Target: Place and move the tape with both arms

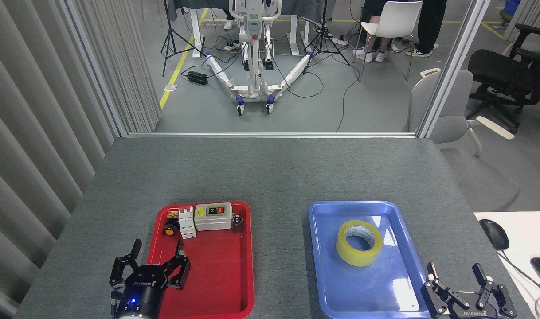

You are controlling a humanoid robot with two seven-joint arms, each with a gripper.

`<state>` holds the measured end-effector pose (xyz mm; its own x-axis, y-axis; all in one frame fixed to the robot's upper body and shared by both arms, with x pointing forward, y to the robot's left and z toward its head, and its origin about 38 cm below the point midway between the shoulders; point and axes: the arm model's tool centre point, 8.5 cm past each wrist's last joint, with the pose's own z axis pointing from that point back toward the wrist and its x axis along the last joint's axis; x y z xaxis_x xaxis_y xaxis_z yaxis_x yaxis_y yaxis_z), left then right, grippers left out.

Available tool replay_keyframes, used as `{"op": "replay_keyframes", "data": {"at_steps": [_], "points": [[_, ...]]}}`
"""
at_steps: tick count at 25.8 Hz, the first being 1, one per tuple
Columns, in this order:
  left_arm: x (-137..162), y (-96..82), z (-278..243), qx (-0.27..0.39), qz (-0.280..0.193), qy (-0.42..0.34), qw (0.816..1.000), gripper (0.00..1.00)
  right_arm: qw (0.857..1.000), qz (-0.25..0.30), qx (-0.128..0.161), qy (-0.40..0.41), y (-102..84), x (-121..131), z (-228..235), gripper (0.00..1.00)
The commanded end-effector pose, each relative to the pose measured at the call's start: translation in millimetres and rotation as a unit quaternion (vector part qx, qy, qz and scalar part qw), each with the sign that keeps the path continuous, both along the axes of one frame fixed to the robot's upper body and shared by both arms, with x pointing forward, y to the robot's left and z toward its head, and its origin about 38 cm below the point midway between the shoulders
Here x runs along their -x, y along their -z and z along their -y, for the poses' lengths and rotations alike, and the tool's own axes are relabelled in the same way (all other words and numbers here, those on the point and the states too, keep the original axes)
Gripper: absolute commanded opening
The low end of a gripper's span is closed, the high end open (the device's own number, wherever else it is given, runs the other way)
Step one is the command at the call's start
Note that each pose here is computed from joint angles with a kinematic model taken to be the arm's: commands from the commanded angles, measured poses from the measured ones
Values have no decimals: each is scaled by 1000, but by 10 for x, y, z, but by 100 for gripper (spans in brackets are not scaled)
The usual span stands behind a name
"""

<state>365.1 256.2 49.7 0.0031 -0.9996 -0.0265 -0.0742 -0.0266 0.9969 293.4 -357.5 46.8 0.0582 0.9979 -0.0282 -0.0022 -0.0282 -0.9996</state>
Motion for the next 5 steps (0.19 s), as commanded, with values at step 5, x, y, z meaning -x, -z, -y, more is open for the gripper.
{"op": "replay_keyframes", "data": {"at_steps": [5], "points": [[0, -2, -20, 1, 0, -3, 1000, 100, 1000, 4, 0, -2, -21, -27, -9, 100]]}}
